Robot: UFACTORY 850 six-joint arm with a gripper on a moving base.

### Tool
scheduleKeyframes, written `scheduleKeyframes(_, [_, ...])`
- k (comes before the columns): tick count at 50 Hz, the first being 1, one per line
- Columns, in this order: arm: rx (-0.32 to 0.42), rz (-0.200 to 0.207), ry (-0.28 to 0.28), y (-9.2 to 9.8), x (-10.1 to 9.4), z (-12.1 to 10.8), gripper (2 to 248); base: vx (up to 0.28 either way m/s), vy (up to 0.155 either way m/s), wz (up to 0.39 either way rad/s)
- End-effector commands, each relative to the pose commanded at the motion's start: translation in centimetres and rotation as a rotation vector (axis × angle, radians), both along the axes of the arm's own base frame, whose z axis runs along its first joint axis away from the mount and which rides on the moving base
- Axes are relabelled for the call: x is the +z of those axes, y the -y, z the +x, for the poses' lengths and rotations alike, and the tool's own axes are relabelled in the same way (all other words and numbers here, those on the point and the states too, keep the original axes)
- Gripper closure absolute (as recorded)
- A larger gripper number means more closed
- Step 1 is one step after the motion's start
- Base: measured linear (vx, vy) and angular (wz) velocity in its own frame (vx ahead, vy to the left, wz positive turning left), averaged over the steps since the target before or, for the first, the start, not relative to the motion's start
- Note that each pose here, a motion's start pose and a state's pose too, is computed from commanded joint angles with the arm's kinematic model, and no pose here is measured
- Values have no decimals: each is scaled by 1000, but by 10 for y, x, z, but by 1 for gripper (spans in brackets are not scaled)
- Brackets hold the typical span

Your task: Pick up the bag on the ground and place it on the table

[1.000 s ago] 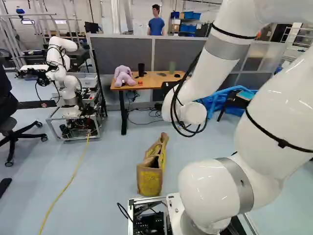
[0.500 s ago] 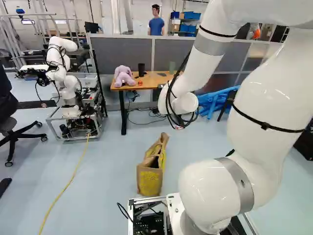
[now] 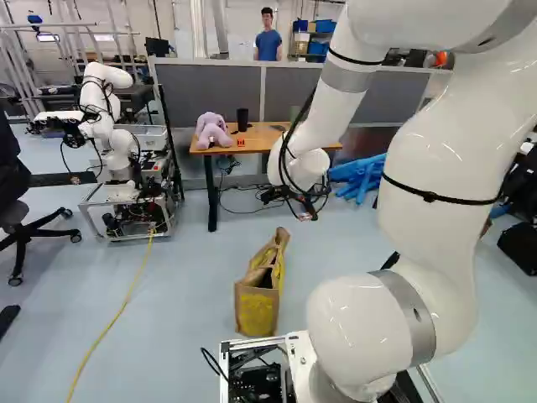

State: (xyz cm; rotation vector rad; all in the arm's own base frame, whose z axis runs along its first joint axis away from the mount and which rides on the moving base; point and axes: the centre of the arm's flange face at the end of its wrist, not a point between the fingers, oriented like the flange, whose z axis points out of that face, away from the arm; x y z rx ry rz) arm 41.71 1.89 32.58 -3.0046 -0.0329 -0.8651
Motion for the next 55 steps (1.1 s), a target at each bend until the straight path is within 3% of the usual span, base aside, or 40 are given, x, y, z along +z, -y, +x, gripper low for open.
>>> scheduleKeyframes(40, [-80,26,-458,12,-64,57,3,0,0,0])
scheduleKeyframes(55, [-96,32,-497,18,-87,84,3,0,0,0])
